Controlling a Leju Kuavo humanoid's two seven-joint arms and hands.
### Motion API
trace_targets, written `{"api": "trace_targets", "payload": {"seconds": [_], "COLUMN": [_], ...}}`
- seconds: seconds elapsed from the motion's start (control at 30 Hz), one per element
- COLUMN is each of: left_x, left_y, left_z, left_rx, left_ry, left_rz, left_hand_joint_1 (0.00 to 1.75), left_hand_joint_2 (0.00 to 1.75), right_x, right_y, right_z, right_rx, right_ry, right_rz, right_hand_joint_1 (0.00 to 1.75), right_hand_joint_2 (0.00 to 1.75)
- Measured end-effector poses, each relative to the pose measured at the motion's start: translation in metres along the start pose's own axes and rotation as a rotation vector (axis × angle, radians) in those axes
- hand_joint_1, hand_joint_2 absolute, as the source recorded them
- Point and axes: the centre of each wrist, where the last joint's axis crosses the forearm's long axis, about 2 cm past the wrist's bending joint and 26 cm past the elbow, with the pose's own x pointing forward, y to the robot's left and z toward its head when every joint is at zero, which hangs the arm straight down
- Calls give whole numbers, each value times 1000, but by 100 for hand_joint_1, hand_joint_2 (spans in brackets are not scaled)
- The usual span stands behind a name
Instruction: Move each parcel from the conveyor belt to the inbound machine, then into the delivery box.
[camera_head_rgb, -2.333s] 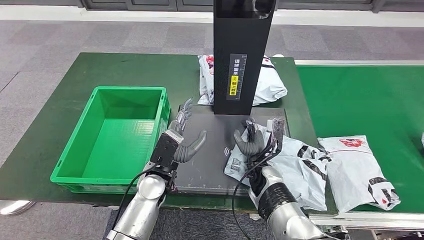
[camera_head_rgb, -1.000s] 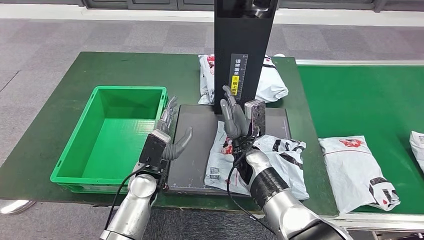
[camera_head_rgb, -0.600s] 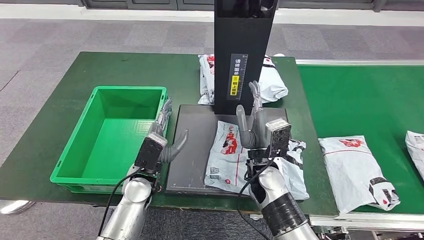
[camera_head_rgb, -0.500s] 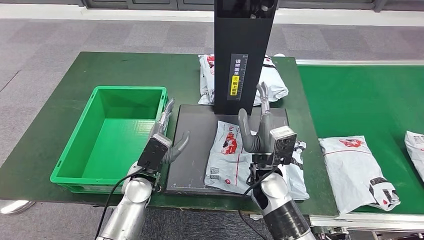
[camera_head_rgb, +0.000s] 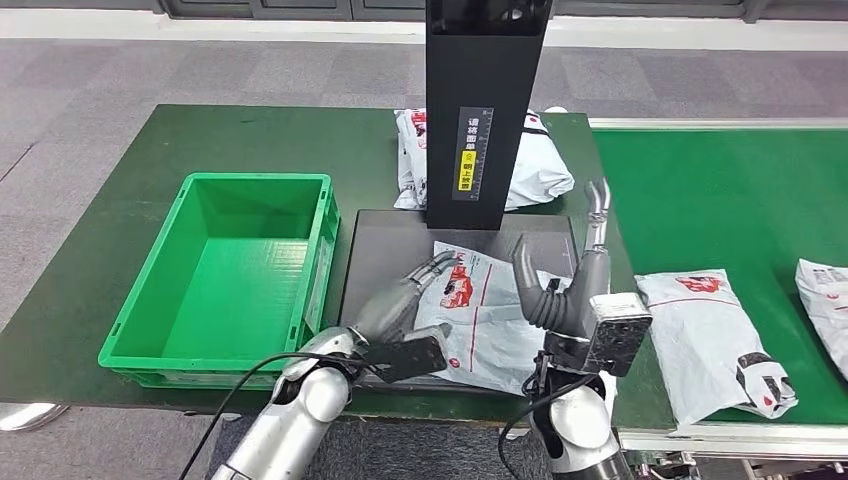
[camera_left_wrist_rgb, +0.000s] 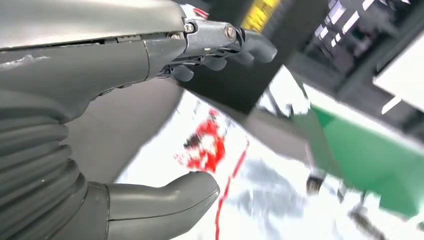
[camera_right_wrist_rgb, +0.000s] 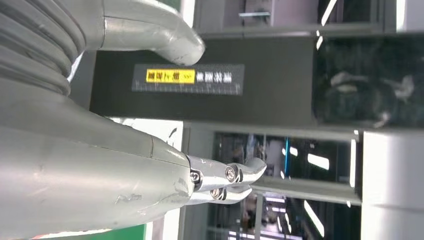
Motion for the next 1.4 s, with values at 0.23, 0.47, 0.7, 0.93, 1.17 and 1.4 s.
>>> {"api": "trace_targets", "payload": {"seconds": [0.23,0.47,0.7,0.93,1.17,1.4], "left_x": [5,8,16,16,13,11], "left_y": [-23,-50,-70,-76,-66,-58], "left_z": [-16,-31,-42,-46,-54,-58], "left_rx": [-222,-490,-718,-789,-792,-780], "left_ry": [-35,-104,-123,-36,3,14], "left_rz": [-109,-201,-305,-537,-704,-771], "left_hand_joint_1": [0,0,0,175,175,175], "left_hand_joint_2": [175,175,175,175,175,175], "right_x": [6,12,18,18,16,15], "right_y": [-9,-12,-17,-24,-28,-32], "right_z": [1,4,7,11,14,14], "right_rx": [-56,-107,-137,-182,-209,-215], "right_ry": [-19,-23,-32,-58,-73,-80], "right_rz": [17,35,41,56,46,45], "right_hand_joint_1": [0,0,0,0,0,0], "right_hand_joint_2": [175,175,175,175,175,175]}}
